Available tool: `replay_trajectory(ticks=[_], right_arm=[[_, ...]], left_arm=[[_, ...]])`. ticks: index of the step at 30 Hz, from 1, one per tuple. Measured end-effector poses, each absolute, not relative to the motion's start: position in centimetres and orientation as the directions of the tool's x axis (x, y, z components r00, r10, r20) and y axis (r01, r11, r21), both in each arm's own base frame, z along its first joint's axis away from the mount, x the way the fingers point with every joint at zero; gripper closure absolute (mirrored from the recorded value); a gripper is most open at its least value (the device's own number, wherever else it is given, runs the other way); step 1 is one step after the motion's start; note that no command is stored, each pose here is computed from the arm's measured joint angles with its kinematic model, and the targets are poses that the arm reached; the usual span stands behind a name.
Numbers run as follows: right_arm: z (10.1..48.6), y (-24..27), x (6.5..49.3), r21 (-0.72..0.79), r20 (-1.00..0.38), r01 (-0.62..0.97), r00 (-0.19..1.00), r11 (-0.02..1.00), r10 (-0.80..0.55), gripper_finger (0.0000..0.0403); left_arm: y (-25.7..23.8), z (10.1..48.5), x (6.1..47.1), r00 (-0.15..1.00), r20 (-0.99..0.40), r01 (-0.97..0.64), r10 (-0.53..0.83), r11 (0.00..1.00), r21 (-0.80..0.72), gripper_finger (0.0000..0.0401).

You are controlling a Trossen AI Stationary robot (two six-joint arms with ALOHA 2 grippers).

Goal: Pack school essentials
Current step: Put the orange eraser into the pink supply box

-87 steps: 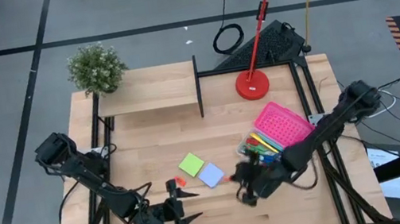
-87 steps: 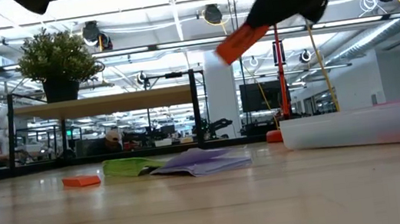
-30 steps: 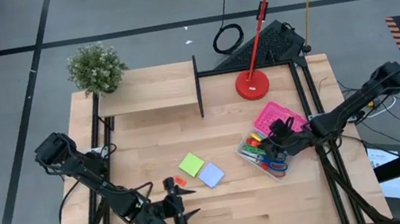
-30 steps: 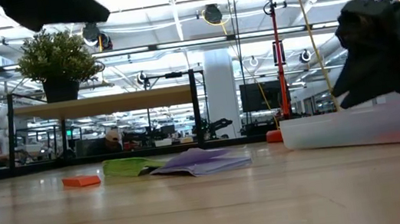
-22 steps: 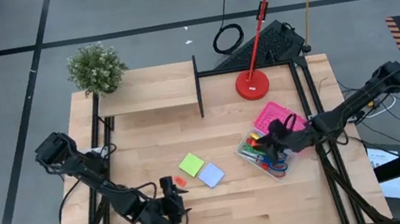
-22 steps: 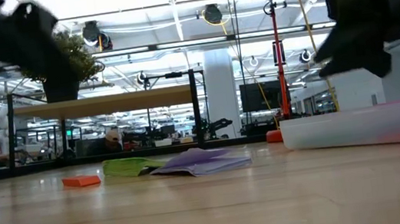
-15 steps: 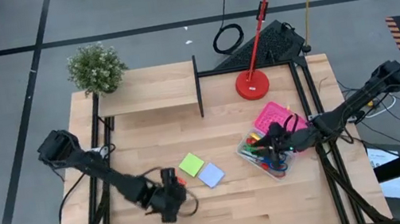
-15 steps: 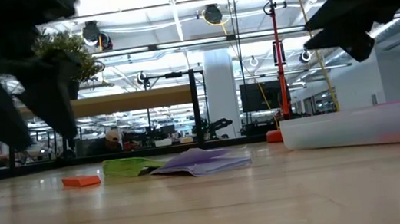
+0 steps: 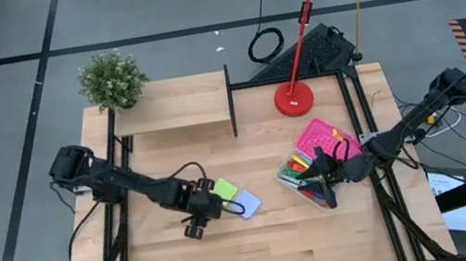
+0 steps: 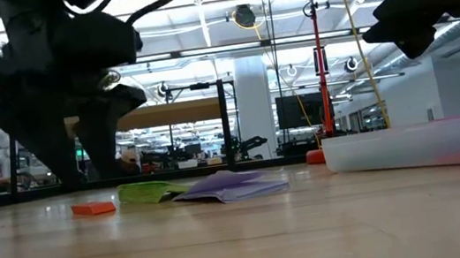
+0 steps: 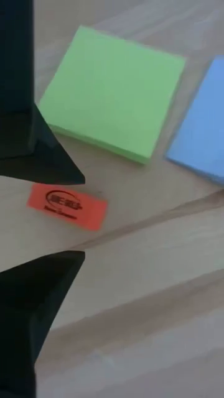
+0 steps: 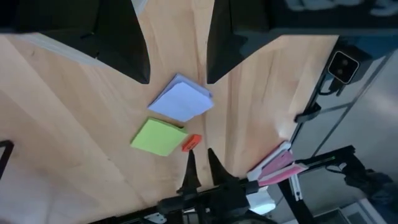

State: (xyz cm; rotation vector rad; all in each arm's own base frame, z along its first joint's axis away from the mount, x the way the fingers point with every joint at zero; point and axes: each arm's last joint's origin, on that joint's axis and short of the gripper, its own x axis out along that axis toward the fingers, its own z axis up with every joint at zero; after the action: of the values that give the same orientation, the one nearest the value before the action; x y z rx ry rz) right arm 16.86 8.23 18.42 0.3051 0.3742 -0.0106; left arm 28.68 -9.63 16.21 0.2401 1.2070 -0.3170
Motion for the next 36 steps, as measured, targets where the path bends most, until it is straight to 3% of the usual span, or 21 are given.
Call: replay_trajectory(ticks=[11, 17, 24, 36], right_arm=[[18.5, 8.3, 16.9, 0.309, -0.353, 0.072, 0.935, 0.948, 0.044, 0.025], [18.5, 8.3, 16.9, 0.33, -0.348, 0.079, 0.936, 0.941, 0.044, 0.025], [18.5, 8.3, 16.9, 0.33, -0.348, 0.08, 0.937, 0.94, 0.043, 0.025], [18.5, 8.2, 16.9, 0.327, -0.351, 0.08, 0.936, 0.942, 0.042, 0.025]], left_arm=[[-10.1, 14.0, 26.9, 0.301, -0.953, 0.347, 0.029, 0.928, 0.138, 0.0183], [-10.0, 13.8, 26.9, 0.317, -0.948, 0.369, 0.016, 0.919, 0.139, 0.0188], [-9.7, 13.8, 27.0, 0.305, -0.952, 0.364, -0.006, 0.925, 0.11, 0.0236], [-9.9, 14.0, 27.7, 0.386, -0.923, 0.335, -0.003, 0.932, 0.137, 0.0365]])
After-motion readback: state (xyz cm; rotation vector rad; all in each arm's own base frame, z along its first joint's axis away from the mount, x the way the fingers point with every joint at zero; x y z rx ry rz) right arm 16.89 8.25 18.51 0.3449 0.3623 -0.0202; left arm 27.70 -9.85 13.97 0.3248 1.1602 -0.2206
